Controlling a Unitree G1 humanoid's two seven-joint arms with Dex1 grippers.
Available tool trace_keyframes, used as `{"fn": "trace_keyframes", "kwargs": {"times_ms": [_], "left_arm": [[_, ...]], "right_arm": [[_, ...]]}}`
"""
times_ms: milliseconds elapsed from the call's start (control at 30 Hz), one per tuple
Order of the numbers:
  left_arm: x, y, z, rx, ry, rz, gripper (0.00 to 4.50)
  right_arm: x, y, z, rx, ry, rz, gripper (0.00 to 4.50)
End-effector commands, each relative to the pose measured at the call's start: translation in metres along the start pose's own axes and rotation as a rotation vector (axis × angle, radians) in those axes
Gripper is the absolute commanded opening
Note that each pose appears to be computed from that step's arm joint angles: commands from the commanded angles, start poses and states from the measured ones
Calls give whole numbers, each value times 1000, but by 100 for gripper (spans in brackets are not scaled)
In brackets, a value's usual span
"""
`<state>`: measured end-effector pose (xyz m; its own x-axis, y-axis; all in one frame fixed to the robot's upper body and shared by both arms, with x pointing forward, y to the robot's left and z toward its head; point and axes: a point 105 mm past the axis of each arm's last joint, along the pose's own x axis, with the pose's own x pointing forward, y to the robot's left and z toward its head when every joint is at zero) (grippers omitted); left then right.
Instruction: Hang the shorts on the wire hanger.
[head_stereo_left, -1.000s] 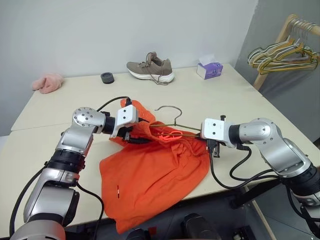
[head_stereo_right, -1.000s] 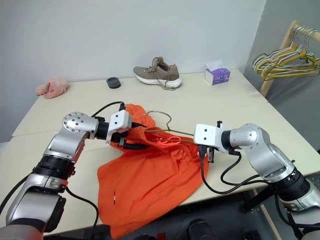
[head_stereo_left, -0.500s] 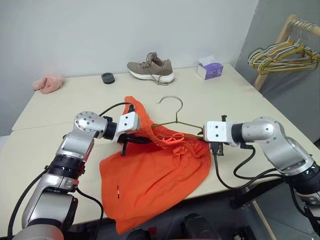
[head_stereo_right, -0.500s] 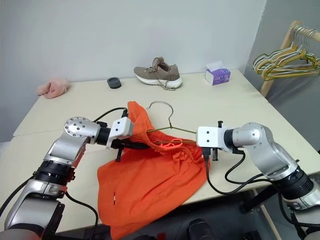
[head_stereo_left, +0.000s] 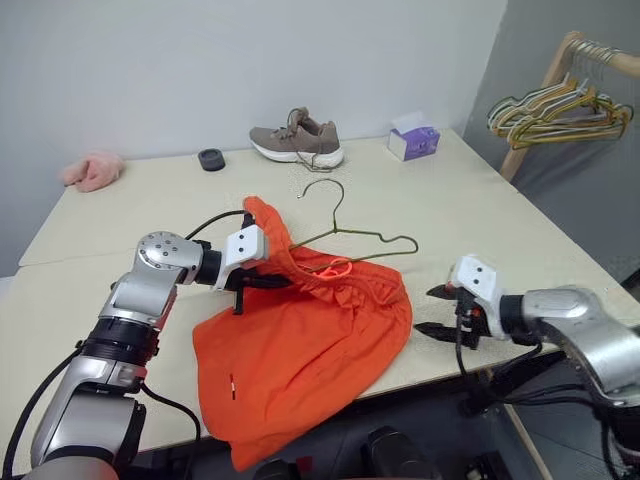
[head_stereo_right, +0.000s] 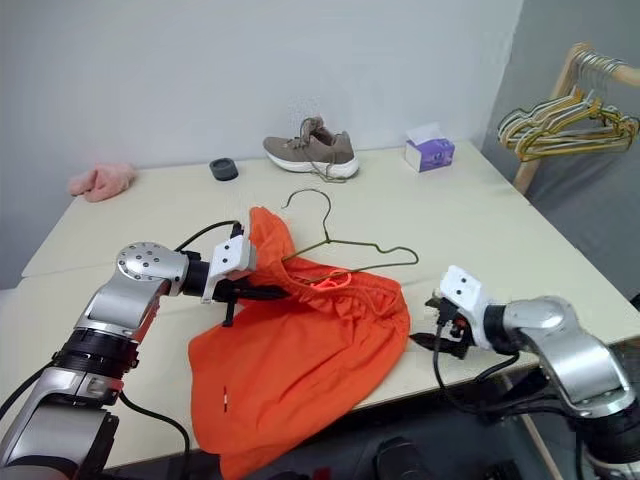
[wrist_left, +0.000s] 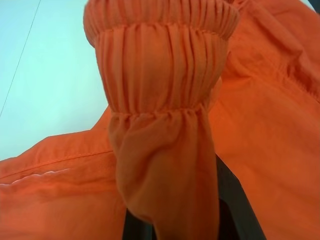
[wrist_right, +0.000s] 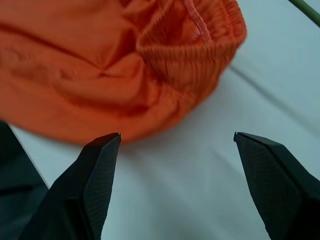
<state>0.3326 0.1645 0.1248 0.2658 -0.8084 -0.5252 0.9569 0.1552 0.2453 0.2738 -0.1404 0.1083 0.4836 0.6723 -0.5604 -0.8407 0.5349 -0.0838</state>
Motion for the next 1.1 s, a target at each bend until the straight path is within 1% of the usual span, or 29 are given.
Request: {"fn": "trace_keyframes", "kwargs": {"times_ms": [33,133,233,267,333,367,533,633,667,833,933,1100], "left_arm": [[-7,8,16,34,-42,37,0],[-7,9,17,33,-42,37,0],[-8,8,17,32,-43,39,0],[-8,8,17,30,-44,40,0],[-9,7,17,26,-46,40,0],[-9,6,16,22,-46,40,0],[-15,3,15,-2,-49,47,0],[-20,0,16,-39,-65,49,0],[-23,-1,17,-54,-72,45,0],[-39,-9,28,-115,-115,8,0],[-50,-17,26,-121,-68,-40,0],[-58,-25,21,-138,-27,-91,0]], "right_arm": [[3,-8,7,73,-34,-83,386],[13,0,9,175,-60,-43,386],[26,6,7,235,-54,-11,386],[30,5,5,232,-43,-21,370],[34,2,4,211,-39,-49,327],[34,0,4,199,-42,-62,299],[33,-13,9,185,-84,-126,122],[28,-24,14,218,-134,-159,15],[26,-27,15,240,-148,-167,7],[13,-45,11,370,-171,-195,7],[7,-49,8,459,-172,-180,7],[3,-53,12,572,-200,-159,7]]}}
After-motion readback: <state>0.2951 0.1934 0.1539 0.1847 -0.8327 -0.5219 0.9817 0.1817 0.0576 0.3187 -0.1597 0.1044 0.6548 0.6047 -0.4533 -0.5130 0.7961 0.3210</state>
